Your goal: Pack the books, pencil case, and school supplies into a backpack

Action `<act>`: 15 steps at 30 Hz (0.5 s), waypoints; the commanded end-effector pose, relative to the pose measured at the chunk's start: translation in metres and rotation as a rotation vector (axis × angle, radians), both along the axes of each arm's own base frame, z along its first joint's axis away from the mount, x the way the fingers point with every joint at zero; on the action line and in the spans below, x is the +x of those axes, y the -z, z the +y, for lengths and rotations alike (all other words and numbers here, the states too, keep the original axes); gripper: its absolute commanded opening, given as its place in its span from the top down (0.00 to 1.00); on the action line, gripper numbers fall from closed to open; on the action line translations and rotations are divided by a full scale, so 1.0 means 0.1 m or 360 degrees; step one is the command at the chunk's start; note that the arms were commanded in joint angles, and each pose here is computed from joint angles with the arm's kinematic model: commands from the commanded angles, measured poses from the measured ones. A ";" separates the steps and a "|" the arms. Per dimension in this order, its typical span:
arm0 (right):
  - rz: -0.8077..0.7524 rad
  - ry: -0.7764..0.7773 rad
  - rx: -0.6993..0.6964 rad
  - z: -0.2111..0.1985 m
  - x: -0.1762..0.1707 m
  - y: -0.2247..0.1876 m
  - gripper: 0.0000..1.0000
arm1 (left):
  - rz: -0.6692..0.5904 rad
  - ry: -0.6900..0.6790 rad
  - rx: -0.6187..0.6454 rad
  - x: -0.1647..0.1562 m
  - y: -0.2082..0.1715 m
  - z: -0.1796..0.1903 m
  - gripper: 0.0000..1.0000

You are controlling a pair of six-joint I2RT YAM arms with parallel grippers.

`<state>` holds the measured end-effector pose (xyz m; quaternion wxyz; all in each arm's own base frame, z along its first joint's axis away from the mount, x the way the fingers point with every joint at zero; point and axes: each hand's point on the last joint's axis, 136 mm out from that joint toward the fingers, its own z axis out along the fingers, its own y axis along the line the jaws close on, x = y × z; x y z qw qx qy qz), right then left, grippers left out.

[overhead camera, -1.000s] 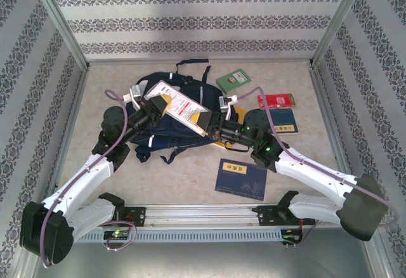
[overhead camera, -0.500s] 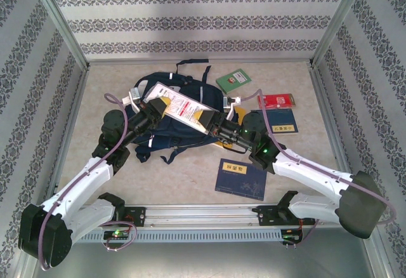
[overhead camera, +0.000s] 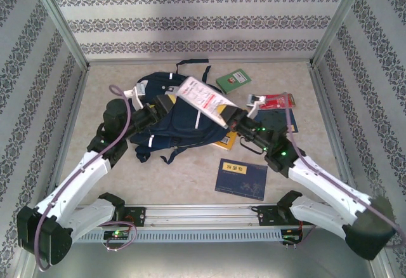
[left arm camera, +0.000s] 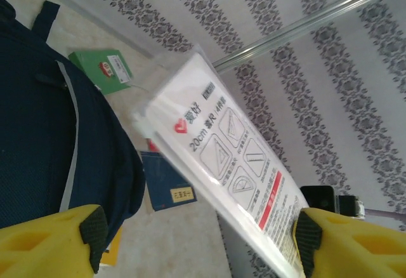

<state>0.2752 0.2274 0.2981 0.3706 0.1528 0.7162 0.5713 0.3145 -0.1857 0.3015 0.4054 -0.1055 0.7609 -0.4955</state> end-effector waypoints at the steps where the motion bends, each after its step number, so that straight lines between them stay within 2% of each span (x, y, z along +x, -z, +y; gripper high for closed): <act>1: 0.0023 0.0212 -0.0241 -0.44 -0.01 0.10 0.95 | 0.0118 0.0163 0.0346 0.03 0.35 -0.12 0.19; 6: 0.0009 0.0440 -0.0489 -0.98 -0.14 0.10 0.91 | 0.0221 0.0360 0.0490 0.35 0.61 -0.44 0.28; 11: 0.0008 0.0607 -0.0682 -1.35 -0.29 0.11 0.94 | 0.0291 0.0423 0.0622 0.70 0.84 -0.72 0.32; 15: -0.0051 0.0702 -0.0742 -1.55 -0.42 0.06 0.93 | 0.0358 0.0480 0.0705 0.95 1.06 -0.96 0.35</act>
